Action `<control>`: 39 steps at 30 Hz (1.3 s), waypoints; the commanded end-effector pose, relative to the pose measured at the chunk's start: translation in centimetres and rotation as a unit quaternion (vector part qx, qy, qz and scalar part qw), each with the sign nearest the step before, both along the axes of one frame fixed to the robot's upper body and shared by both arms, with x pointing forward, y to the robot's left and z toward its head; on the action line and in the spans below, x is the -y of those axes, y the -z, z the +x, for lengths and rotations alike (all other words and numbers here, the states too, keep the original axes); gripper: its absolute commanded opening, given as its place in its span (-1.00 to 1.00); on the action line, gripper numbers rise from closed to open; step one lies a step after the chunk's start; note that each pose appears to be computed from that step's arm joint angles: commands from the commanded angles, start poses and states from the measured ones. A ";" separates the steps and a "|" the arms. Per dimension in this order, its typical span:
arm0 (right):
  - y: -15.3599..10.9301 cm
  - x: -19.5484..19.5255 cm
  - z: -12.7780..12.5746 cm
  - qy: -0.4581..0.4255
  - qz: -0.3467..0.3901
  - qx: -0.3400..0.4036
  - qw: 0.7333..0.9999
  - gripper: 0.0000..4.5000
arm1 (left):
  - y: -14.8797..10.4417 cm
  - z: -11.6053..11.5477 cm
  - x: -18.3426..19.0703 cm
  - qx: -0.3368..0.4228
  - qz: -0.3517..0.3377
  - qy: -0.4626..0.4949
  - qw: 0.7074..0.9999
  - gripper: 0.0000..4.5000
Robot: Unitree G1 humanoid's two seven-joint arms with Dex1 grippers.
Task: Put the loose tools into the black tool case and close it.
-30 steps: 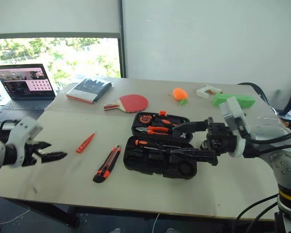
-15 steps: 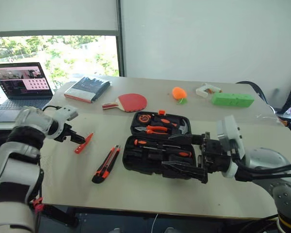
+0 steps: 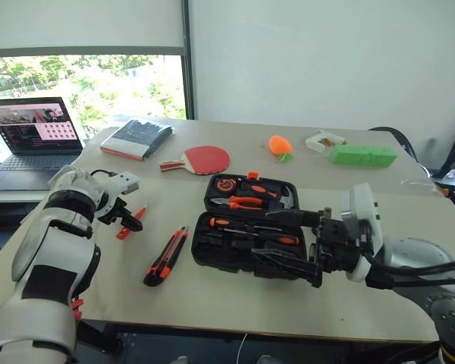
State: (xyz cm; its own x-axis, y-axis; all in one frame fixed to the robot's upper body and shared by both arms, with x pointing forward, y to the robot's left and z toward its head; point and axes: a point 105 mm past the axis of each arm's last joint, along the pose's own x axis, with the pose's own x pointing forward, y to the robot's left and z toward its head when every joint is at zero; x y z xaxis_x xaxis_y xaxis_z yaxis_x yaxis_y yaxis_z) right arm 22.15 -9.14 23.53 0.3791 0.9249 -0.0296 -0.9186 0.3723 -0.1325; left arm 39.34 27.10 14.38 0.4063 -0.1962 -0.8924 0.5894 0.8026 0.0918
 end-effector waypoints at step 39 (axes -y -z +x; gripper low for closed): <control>2.6 3.0 -0.3 0.100 -0.029 -0.016 0.994 1.00 | -4.1 -1.7 20.5 0.059 0.059 0.571 0.817 -0.81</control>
